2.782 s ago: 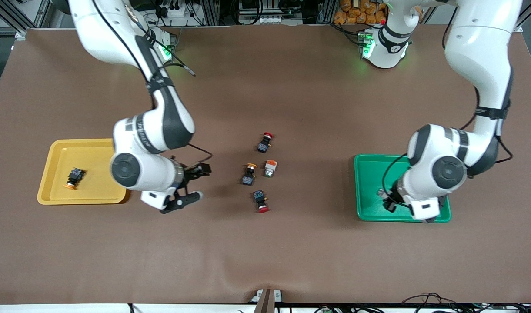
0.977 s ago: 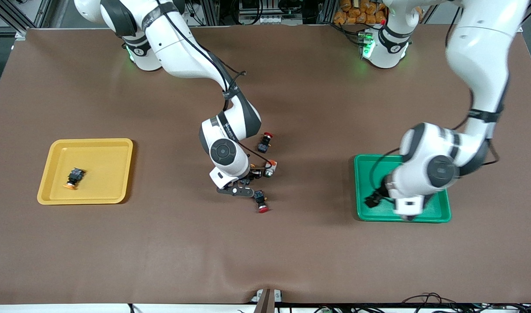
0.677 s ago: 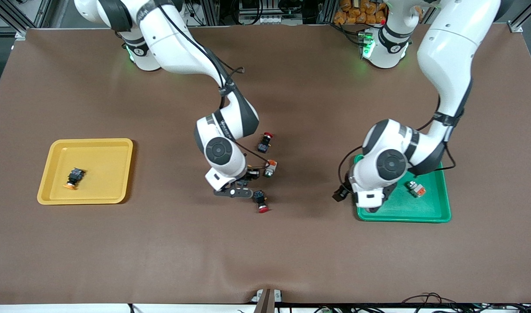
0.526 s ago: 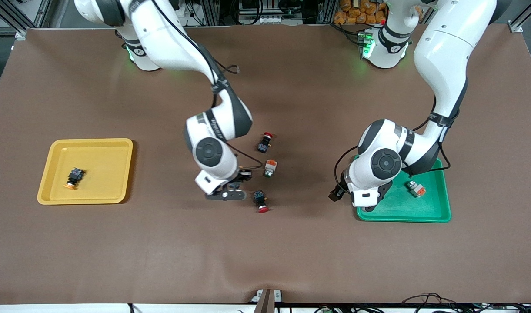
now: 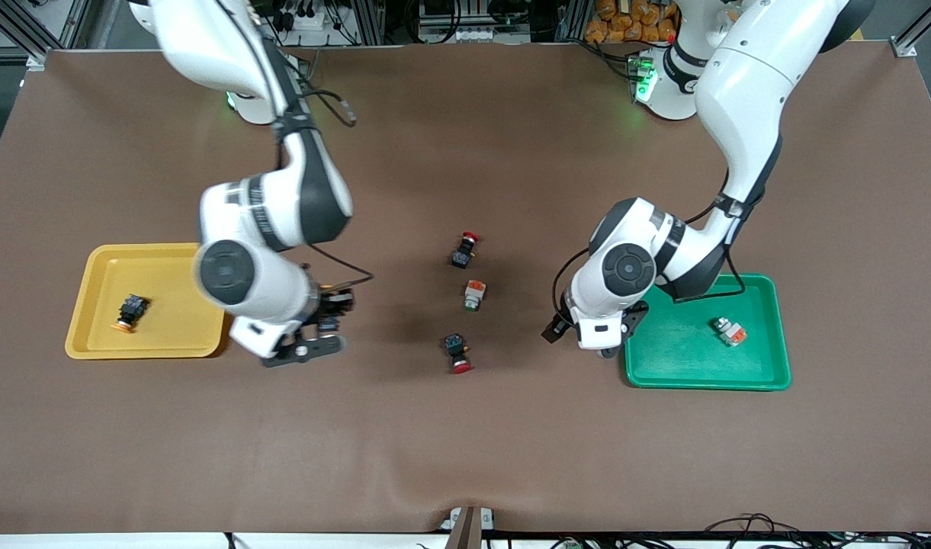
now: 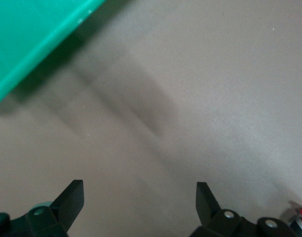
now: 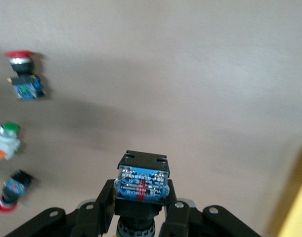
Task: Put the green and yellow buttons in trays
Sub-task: 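Place the yellow button in the yellow tray while the left gripper grasps a green button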
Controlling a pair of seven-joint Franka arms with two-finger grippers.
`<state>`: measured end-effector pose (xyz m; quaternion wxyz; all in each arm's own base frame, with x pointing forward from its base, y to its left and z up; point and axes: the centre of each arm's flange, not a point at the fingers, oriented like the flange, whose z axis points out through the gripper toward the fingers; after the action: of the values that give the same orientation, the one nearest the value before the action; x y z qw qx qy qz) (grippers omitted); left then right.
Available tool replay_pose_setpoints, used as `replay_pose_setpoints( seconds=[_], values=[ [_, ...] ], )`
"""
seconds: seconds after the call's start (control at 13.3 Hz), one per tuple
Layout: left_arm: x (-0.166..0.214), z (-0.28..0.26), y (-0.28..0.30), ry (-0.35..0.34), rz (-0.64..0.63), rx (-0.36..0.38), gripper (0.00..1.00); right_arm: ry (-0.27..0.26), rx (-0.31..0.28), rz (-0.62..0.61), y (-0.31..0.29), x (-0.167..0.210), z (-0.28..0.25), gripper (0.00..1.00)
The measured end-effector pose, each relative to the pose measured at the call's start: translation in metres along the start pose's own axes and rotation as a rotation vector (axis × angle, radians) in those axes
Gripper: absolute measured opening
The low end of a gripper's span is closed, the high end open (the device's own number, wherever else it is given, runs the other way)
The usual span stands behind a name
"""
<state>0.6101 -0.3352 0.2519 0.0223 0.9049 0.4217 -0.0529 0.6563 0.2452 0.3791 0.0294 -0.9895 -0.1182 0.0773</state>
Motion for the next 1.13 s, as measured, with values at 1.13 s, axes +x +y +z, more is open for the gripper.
replay_pose_setpoints(
  seconds=[1.13],
  values=[
    [-0.165, 0.059, 0.05, 0.132, 0.486, -0.104, 1.0, -0.07, 0.108, -0.22, 0.344, -0.056, 0.046, 0.43]
  ],
)
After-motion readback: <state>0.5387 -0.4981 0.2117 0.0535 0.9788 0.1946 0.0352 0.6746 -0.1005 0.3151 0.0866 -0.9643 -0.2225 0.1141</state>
